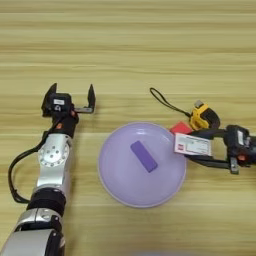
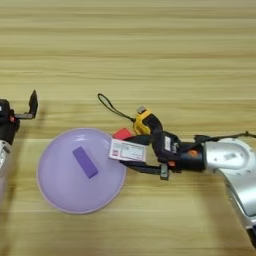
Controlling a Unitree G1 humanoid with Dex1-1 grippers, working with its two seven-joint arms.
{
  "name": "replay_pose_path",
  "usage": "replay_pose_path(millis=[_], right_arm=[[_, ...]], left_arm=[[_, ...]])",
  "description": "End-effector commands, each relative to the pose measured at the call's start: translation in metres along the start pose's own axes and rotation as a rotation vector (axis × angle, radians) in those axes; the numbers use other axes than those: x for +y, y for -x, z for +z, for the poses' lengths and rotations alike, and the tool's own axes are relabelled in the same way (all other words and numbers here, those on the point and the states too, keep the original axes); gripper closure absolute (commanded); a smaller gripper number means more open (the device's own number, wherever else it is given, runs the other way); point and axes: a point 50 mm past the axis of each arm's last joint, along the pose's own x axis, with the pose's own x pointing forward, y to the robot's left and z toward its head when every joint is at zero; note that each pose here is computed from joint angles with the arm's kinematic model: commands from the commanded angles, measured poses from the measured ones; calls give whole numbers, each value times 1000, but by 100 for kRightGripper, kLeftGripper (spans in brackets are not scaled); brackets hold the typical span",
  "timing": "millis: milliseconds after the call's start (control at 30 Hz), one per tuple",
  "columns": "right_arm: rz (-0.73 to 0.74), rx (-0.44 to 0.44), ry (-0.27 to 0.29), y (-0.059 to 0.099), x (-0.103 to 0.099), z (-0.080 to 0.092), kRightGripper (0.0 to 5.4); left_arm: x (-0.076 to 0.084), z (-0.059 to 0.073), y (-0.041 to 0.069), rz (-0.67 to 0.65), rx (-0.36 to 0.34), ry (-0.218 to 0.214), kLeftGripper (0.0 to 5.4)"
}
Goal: Move the objects on the table
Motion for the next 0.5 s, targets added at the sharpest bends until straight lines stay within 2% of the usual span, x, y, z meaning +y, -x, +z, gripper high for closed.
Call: replay_pose_path(millis=[33,233,500], right_arm=[[25,-1,18,-21,-8,4,332],[36,-14,9,-46,-12,5,332],[91,-16,-34,-73,-5,-2,332]], left_arm=[[-3,-1,-1,-8,7,-6,0],[-5,-1,-1,-9,6,-6,0],[-6,-1,-1,-9,6,-6,0]])
